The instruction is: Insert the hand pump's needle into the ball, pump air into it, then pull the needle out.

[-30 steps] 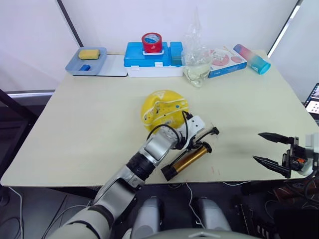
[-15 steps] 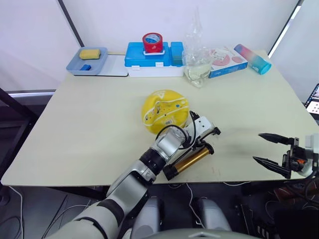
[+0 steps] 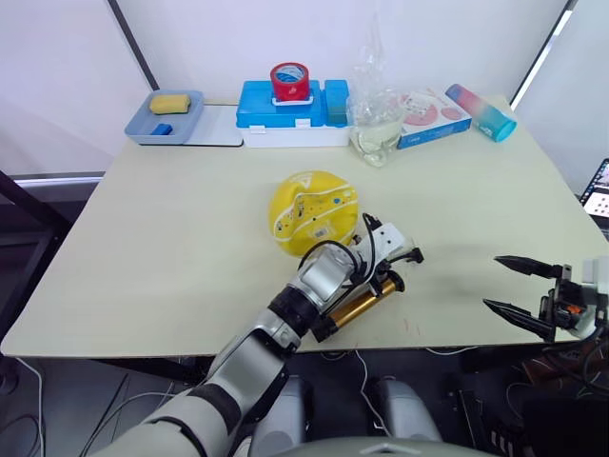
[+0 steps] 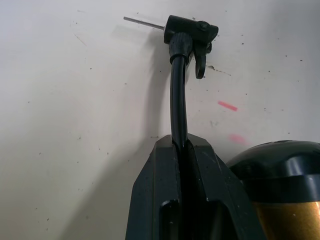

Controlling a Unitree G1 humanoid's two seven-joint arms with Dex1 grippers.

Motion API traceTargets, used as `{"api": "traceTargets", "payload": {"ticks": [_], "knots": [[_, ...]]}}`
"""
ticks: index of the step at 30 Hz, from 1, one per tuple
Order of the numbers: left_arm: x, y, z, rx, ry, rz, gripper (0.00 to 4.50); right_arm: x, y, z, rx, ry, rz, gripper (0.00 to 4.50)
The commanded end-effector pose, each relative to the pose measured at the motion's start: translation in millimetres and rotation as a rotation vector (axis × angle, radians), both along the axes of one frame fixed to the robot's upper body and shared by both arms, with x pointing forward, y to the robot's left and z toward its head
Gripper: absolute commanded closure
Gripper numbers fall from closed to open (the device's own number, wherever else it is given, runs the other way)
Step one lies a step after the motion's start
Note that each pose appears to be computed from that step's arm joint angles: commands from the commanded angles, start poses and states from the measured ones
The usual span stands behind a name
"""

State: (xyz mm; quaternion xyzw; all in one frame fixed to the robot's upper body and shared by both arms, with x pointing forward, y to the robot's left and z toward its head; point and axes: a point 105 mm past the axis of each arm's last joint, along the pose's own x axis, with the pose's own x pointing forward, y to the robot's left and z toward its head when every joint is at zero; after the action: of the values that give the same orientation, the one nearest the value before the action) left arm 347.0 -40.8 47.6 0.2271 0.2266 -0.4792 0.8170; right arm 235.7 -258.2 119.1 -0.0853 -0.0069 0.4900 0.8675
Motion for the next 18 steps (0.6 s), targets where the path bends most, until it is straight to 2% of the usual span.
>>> {"api": "traceTargets", "payload": {"ticks": [1, 3, 8, 13, 18], "knots": [[-3, -16, 43, -0.134, -0.087, -0.050, 4.46, 0, -4, 7, 0.006, -0.041, -0.030, 0.00], [-6, -19, 57, -0.172, -0.118, -0.068, 4.46, 0, -3, 6, 0.011, -0.022, -0.044, 0.00], [-11, -14, 68, -0.240, -0.155, -0.072, 4.46, 5, 10, 13, 0.093, -0.008, -0.078, 0.00], [-13, -3, 66, -0.278, -0.189, -0.101, 4.46, 15, 22, 20, 0.173, 0.042, -0.134, 0.00], [-17, 4, 64, -0.325, -0.247, -0.132, 4.46, 23, 40, 19, 0.291, 0.213, -0.188, 0.00]]}}
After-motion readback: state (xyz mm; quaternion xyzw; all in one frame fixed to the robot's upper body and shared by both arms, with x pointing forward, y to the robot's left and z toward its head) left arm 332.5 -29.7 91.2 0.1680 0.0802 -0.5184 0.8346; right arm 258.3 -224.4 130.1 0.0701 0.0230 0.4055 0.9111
